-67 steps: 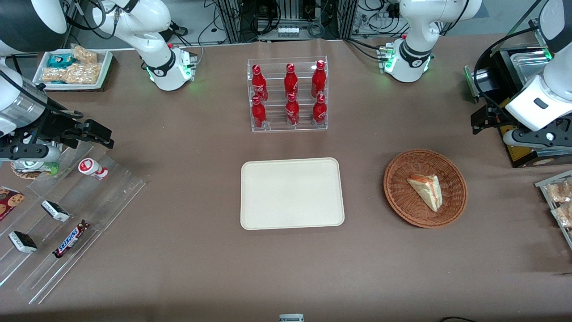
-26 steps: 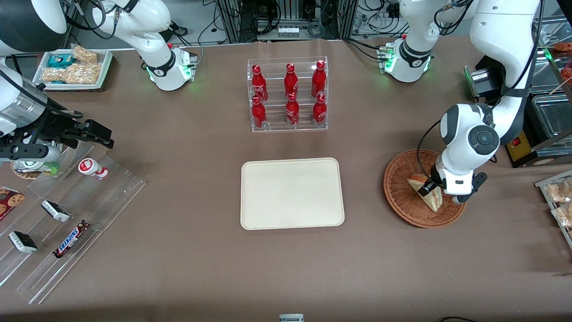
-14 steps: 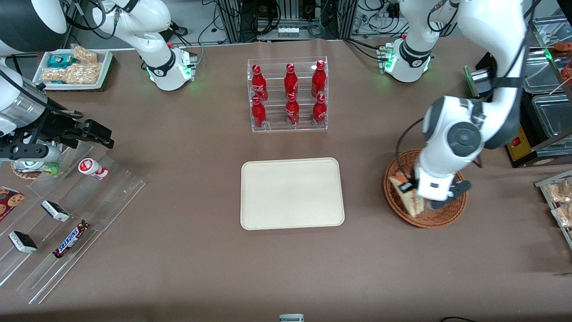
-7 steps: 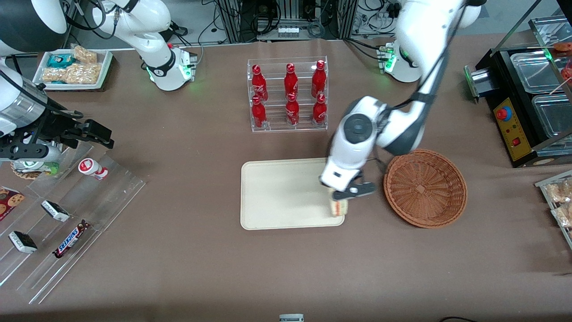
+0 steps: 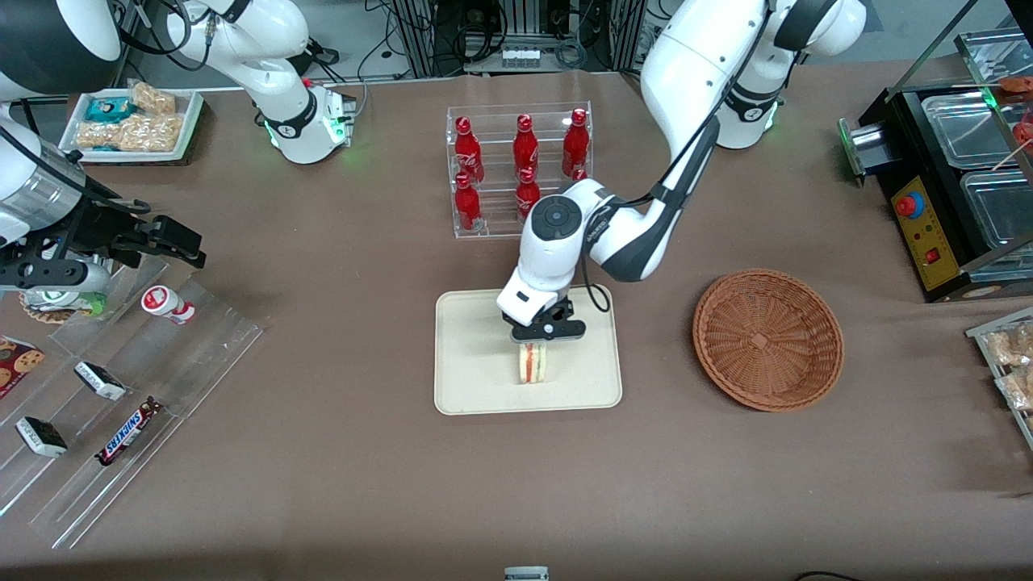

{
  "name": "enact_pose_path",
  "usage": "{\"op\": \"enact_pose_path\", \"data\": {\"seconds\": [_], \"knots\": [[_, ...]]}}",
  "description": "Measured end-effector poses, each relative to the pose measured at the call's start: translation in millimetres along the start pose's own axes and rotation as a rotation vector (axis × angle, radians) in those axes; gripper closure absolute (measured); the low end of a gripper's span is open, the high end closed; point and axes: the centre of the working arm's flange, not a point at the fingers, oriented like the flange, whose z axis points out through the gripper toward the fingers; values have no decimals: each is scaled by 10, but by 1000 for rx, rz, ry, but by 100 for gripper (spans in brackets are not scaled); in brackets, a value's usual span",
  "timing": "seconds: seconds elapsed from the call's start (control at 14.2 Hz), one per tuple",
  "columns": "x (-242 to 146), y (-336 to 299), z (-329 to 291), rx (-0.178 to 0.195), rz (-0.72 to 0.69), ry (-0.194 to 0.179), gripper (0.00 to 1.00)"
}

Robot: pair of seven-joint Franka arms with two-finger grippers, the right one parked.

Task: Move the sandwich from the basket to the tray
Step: 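Carry the sandwich over the cream tray and lower it down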

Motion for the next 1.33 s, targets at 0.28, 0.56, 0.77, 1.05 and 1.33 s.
{"op": "enact_pose_path", "data": {"seconds": [0.28, 0.56, 0.77, 1.05, 1.33], "knots": [[-96, 84, 169, -13, -1, 4, 82], [32, 148, -48, -42, -10, 36, 47], [181, 178, -726, -33, -22, 46, 18], [379, -178, -1738, 82, -53, 41, 0], [860, -954, -2087, 151, -135, 8, 0]]}}
